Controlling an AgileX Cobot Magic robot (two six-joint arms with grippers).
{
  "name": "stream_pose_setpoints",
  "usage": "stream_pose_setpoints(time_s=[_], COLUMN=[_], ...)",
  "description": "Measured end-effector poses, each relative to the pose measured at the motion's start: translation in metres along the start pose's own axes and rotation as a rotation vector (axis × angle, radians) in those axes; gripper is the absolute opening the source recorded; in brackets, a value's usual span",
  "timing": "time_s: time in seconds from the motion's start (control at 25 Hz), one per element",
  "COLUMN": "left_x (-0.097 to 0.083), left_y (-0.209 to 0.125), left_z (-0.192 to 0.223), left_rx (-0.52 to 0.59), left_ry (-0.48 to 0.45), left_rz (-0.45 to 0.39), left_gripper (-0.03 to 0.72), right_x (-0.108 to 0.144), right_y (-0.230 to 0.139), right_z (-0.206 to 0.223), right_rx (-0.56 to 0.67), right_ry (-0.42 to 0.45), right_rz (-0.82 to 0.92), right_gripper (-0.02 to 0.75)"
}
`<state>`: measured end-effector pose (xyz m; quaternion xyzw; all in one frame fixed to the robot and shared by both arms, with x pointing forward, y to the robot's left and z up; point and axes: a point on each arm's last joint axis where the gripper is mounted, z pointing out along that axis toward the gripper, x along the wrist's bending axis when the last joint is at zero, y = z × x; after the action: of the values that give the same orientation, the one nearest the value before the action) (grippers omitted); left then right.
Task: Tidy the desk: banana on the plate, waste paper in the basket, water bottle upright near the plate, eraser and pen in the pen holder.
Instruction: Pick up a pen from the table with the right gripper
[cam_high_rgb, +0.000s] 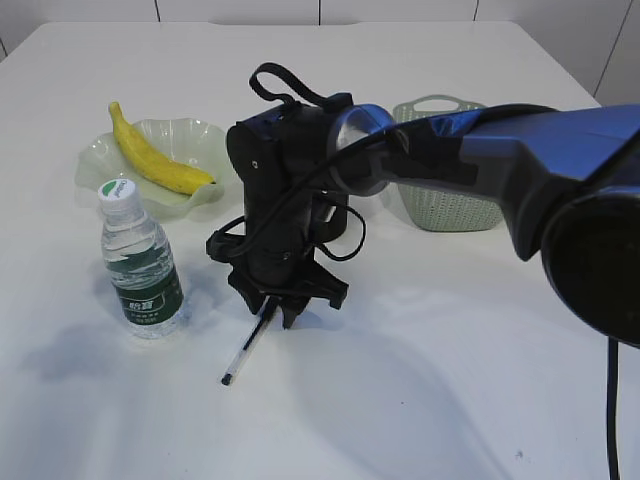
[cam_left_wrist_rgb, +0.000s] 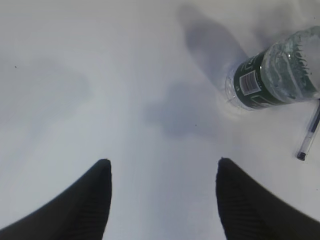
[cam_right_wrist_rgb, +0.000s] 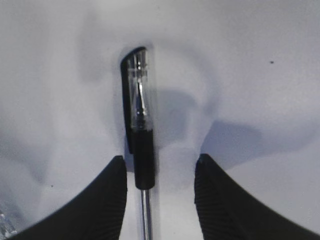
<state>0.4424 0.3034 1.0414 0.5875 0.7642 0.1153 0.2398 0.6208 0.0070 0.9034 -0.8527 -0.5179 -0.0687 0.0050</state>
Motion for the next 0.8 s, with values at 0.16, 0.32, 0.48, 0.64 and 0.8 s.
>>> stream_pose_setpoints(time_s=[0.16, 0.32, 0.48, 0.64, 0.8], left_x=[0.0001, 0.0001, 0.0002, 0.0002, 0.0002], left_y=[0.0002, 0.0002, 0.0002, 0.0002, 0.0002], left_z=[0.0, 0.0, 0.0, 0.0, 0.0], left_rx=[-0.002, -0.002, -0.002, -0.002, -0.002], left_ry=[0.001, 0.001, 0.002, 0.002, 0.002], left_rz=[0.001, 0.001, 0.003, 0.003, 0.003], left_gripper=[0.465, 0.465, 0.465, 0.465, 0.465], right_x=[-0.0006, -0.0004, -0.0004, -0.0004, -0.0004], right_y=[-0.0005, -0.001, -0.001, -0.001, -0.001], right_z=[0.0041, 0.0041, 0.0041, 0.0041, 0.0041], right_rx=[0.006, 0.011, 0.011, 0.011, 0.011], right_ry=[-0.009, -0.007, -0.007, -0.007, -0.006], right_rz=[0.001, 0.004, 0.004, 0.004, -0.034], right_gripper=[0.335, 0.335, 0.304, 0.168, 0.067])
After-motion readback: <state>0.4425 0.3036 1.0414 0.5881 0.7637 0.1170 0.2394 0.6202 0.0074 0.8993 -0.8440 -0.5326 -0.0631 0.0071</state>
